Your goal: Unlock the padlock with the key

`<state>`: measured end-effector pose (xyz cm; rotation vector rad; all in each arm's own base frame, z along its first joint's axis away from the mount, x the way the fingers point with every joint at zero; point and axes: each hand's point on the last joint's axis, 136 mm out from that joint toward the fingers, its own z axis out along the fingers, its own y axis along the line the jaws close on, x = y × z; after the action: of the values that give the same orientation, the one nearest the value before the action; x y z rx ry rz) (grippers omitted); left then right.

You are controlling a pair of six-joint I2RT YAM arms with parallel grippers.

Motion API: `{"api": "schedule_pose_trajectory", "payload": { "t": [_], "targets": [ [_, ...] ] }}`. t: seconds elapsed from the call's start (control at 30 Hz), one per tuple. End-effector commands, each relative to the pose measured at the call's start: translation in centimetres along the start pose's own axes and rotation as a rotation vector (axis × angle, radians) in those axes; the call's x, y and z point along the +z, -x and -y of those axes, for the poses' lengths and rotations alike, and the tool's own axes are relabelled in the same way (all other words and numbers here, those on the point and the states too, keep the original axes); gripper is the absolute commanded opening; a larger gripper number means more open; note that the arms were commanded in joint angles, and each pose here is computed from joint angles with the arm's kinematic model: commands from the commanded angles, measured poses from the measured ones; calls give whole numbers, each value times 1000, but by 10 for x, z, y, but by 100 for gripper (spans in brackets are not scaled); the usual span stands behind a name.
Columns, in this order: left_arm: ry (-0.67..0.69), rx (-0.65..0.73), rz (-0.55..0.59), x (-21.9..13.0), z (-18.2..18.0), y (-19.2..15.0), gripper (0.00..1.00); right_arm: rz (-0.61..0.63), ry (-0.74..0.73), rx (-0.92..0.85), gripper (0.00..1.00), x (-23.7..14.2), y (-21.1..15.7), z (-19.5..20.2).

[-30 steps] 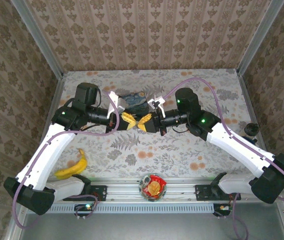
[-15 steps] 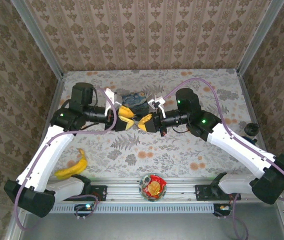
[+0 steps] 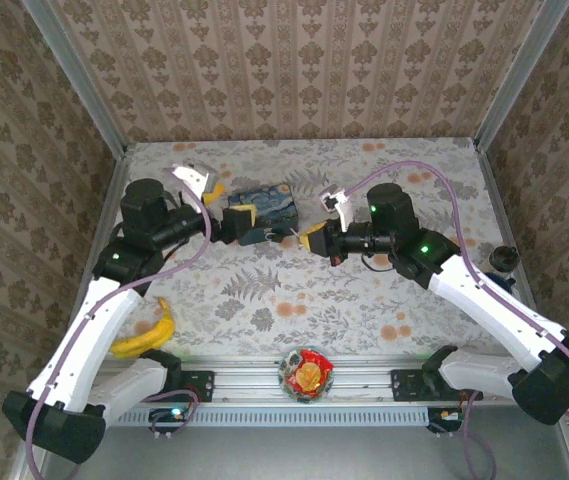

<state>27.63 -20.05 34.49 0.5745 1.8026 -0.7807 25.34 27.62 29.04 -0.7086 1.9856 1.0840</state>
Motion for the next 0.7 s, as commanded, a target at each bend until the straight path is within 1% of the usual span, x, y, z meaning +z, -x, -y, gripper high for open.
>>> {"api": "schedule_pose_trajectory", "payload": {
  "t": [0.0, 0.13, 0.23, 0.3, 0.4, 0.47, 0.53, 0.6, 0.67],
  "targets": [
    [403, -221, -32, 8, -71, -35, 100, -25, -112, 98, 0, -8, -16, 23],
    [512, -391, -81, 30, -82, -86, 100, -42, -198, 137, 0, -13, -26, 40],
    [578, -467, -104, 46, -87, -118, 93, -49, -241, 163, 0, -16, -33, 51],
    [616, -490, -142, 57, -88, -139, 91, -45, -273, 190, 0, -17, -35, 62],
    [689, -474, -198, 71, -87, -164, 93, -33, -310, 246, 0, -20, -38, 77],
    [689, -459, -243, 86, -82, -177, 96, -23, -331, 281, 0, -22, -40, 87],
    [674, -473, -283, 104, -77, -191, 97, -16, -353, 303, 0, -23, -42, 95],
    [677, -500, -295, 117, -76, -201, 98, -11, -358, 313, 0, -23, -42, 99],
    [698, -489, -303, 129, -76, -209, 98, -7, -357, 315, 0, -22, -42, 100]
  ]
}}
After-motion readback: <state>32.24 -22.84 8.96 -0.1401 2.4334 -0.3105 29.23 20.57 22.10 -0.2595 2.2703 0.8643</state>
